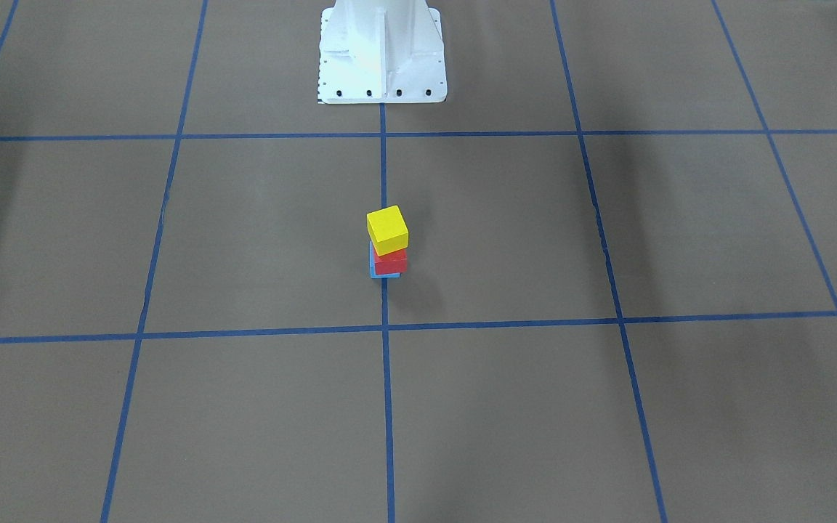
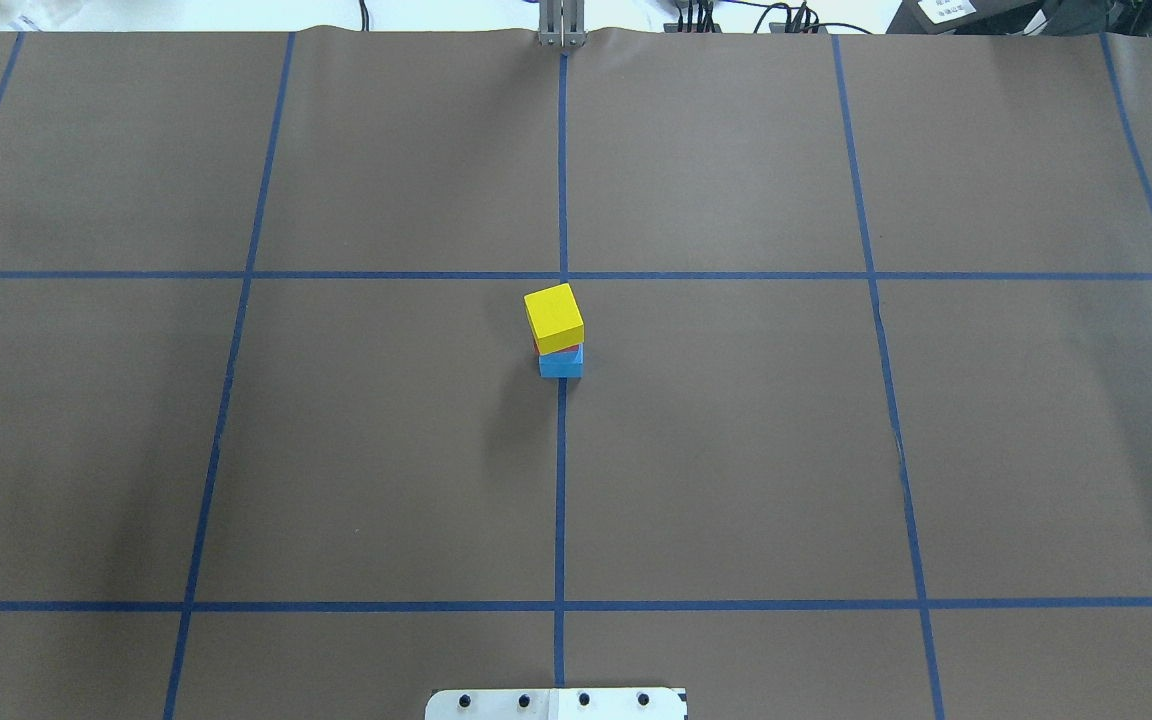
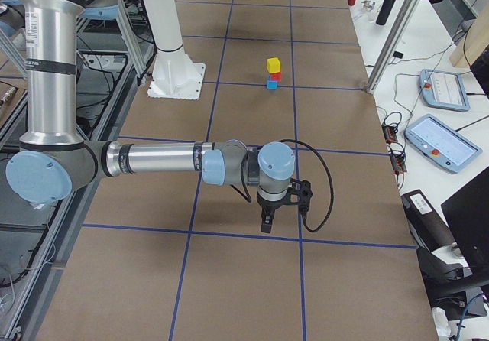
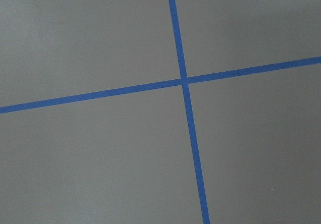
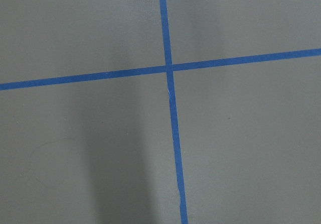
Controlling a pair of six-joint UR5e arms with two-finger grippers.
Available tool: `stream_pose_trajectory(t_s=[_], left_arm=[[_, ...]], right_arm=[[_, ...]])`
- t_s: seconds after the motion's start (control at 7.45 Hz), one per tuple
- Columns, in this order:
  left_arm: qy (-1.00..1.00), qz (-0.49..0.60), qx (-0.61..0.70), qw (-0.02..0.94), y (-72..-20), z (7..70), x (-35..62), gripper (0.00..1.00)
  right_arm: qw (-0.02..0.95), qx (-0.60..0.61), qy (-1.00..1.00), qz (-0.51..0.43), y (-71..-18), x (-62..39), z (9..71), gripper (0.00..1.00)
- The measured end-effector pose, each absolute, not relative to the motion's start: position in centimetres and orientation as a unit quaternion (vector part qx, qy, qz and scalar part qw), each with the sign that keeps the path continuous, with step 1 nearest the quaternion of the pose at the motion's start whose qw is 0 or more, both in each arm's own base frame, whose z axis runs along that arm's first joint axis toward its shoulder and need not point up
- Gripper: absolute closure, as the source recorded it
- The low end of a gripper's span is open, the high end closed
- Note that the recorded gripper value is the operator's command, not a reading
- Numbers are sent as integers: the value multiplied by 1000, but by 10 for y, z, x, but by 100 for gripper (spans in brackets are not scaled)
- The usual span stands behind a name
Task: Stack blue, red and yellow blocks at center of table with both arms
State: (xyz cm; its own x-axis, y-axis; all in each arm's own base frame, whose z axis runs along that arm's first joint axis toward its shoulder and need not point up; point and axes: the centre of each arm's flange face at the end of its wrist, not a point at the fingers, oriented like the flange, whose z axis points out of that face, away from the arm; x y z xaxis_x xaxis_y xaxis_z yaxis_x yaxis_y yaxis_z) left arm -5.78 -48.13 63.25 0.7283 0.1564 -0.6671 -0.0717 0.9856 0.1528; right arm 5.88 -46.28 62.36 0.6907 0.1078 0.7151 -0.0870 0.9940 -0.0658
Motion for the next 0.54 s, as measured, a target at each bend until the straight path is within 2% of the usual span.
stream_pose_trajectory(t_s=[0.54], left_arm=[[363, 62, 60, 928, -483, 631, -58, 0]], right_arm=[[919, -10, -390, 52, -466, 59, 621, 0]])
